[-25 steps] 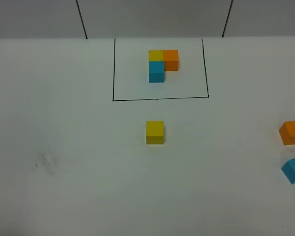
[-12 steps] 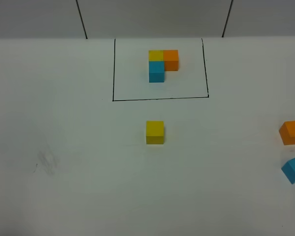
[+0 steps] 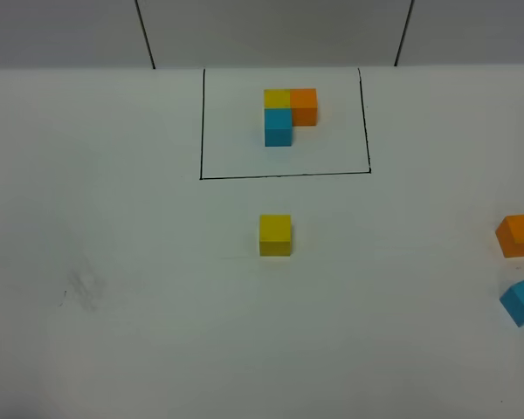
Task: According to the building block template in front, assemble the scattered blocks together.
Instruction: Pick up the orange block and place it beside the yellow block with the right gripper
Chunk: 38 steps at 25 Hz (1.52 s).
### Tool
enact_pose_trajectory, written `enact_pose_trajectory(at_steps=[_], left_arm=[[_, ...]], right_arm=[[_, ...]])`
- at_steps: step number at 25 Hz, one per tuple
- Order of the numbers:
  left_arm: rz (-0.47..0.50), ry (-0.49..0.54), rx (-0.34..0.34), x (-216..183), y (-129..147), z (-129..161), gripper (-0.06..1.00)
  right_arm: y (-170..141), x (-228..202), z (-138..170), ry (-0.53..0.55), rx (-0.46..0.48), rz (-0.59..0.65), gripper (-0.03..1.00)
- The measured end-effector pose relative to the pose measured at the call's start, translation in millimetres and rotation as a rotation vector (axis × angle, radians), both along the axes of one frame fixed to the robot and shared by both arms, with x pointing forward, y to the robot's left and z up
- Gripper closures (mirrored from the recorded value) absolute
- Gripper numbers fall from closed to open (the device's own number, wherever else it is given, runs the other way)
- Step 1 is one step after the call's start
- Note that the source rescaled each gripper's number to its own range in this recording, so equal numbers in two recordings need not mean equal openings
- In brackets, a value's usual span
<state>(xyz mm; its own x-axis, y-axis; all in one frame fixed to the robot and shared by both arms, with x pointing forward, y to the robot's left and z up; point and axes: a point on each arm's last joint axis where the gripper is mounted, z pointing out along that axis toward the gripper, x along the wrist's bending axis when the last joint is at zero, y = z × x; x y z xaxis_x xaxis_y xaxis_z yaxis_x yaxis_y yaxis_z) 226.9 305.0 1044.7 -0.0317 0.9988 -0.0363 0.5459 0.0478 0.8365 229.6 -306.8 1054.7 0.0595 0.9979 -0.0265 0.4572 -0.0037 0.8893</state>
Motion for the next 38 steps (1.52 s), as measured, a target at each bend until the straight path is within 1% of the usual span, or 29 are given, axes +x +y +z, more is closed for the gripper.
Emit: enact_pose_trajectory(at_steps=[28, 35, 38], left_arm=[[0.000, 0.000, 0.000, 0.0, 0.0, 0.0, 0.29], [0.000, 0.000, 0.000, 0.0, 0.0, 0.0, 0.29], [0.000, 0.000, 0.000, 0.0, 0.0, 0.0, 0.29]], right_arm=[[0.0, 0.0, 0.0, 0.000, 0.000, 0.000, 0.97], [-1.1, 0.8, 1.7, -0.020, -0.014, -0.007, 0.97], [-1.1, 2.2, 2.1, -0.018, 0.004, -0.016, 0.97]])
